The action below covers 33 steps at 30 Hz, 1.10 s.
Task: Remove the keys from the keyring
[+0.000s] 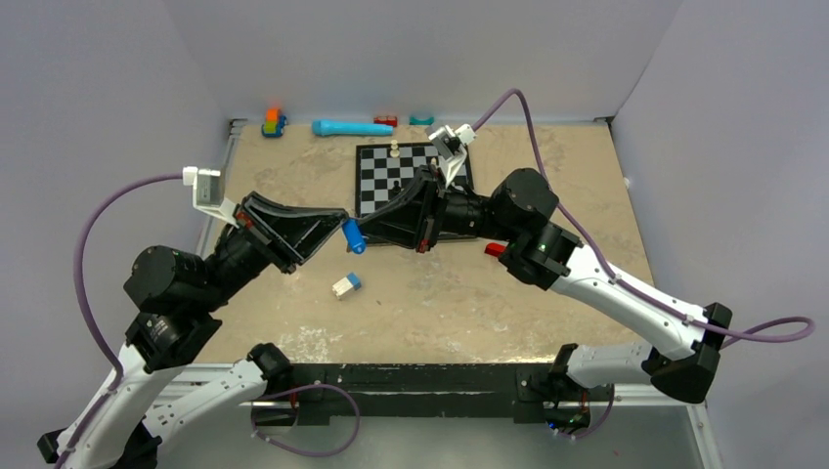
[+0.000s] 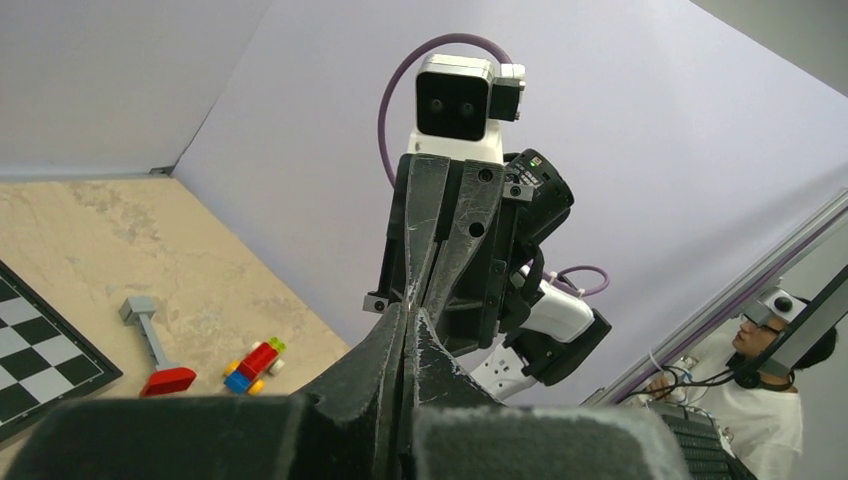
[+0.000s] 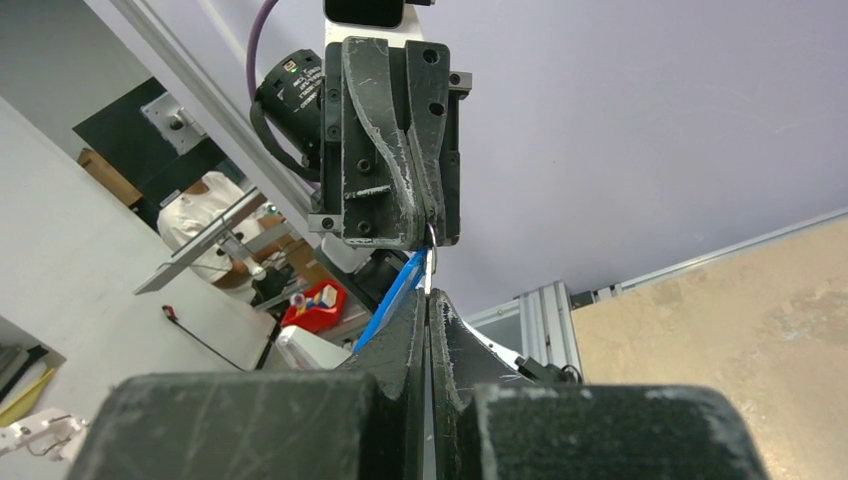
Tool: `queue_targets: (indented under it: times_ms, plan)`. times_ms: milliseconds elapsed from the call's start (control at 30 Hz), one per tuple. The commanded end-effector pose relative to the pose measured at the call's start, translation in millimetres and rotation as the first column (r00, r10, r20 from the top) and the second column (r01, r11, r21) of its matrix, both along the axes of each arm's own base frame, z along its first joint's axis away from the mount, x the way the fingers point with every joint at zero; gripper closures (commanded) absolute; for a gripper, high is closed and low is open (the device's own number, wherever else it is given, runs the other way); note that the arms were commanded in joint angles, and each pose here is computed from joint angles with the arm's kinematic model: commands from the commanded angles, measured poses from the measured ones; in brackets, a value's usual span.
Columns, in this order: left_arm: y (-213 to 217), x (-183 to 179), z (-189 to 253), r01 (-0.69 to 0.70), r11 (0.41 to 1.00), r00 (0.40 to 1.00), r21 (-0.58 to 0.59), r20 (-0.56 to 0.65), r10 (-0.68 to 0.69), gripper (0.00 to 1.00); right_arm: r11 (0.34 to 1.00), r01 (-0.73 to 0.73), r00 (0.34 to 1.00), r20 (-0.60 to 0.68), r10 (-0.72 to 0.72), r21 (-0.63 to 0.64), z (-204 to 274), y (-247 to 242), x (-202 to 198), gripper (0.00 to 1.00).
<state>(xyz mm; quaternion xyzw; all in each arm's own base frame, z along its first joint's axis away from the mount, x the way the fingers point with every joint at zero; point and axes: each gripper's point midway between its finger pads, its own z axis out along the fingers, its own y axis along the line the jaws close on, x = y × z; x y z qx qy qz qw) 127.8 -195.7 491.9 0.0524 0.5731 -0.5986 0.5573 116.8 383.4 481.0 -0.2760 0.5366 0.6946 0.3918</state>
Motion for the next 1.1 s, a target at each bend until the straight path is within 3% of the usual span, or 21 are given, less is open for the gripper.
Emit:
queue_targets:
  times_ms: [0, 200, 400, 700, 933, 1067]
  plan:
    - [0, 2, -1, -0.012, 1.000, 1.000, 0.027, 0.003, 0.012, 0.87, 0.997, -0.024, 0.999, 0.050, 0.021, 0.067, 24, -8, -13, 1.00]
    - [6, -2, -3, -0.026, 0.996, 1.000, 0.083, 0.013, 0.025, 0.46, 0.999, -0.008, 0.998, 0.057, 0.005, 0.050, 22, -11, -13, 1.00]
    - [23, -14, 4, -0.066, 0.983, 0.996, 0.173, 0.062, 0.056, 0.30, 1.000, -0.010, 0.998, 0.064, 0.009, 0.006, 16, -15, -16, 1.00]
    - [30, -42, 0, 0.017, 0.903, 0.992, 0.429, 0.107, -0.070, 0.31, 0.994, -0.030, 0.996, 0.083, 0.039, -0.109, 5, -26, -27, 1.00]
    - [26, -44, 2, 0.042, 0.875, 0.987, 0.482, 0.115, -0.110, 0.43, 0.986, -0.022, 0.994, 0.100, 0.038, -0.166, 3, -34, -30, 1.00]
    - [15, -39, 3, 0.079, 0.862, 0.986, 0.501, 0.088, -0.142, 0.44, 0.983, -0.027, 0.994, 0.100, 0.046, -0.182, 2, -36, -32, 1.00]
